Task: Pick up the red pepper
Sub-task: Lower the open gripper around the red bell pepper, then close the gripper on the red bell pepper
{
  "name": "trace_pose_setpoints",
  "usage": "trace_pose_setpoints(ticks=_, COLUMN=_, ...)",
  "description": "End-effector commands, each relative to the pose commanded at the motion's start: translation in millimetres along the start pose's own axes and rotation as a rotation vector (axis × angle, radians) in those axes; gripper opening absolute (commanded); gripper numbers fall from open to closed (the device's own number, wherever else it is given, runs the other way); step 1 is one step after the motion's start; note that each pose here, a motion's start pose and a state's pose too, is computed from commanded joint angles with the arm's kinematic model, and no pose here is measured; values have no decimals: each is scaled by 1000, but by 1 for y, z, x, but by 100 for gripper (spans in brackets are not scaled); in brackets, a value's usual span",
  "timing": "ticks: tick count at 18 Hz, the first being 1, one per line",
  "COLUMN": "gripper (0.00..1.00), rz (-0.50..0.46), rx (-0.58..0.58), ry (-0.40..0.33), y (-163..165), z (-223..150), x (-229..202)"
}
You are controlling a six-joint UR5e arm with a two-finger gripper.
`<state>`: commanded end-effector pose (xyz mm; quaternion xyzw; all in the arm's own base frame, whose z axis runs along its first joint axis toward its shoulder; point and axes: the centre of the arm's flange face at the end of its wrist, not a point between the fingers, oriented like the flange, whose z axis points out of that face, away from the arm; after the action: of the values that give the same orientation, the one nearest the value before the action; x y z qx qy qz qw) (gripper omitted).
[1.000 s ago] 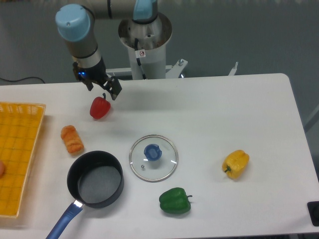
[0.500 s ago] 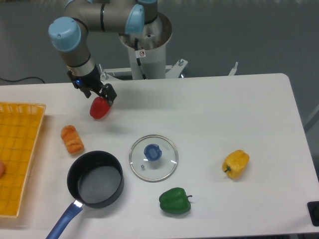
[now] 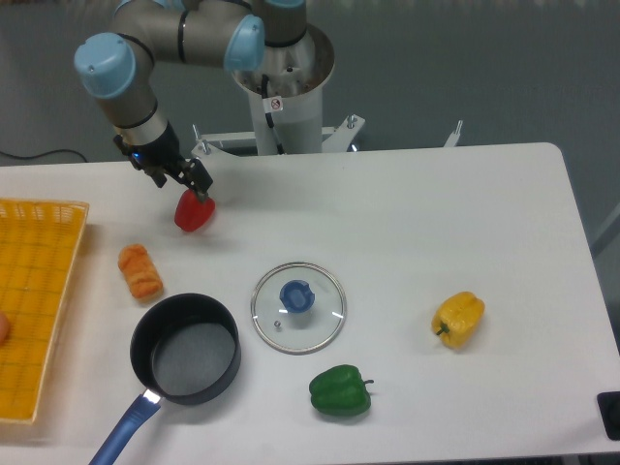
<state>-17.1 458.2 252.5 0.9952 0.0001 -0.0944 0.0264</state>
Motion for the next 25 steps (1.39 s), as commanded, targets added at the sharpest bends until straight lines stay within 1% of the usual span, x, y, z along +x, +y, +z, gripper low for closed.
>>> trace_pose_setpoints(ticks=4, gripper=100, rz=10, rx=-37, ry=-35, y=-7, z=18, x=12)
trace_pose_setpoints(ticks=11, gripper=100, rz=13, rx=-52, ry=-34, y=-12, z=30, x=13)
trace_pose_setpoints(ticks=14, gripper=100, rz=15, rx=-63, ry=-52, y=-14, z=33, x=11)
trace_pose_setpoints(ticks=25, gripper=100, rz=26, rx=-93, ry=-61, y=-20, z=48, x=11)
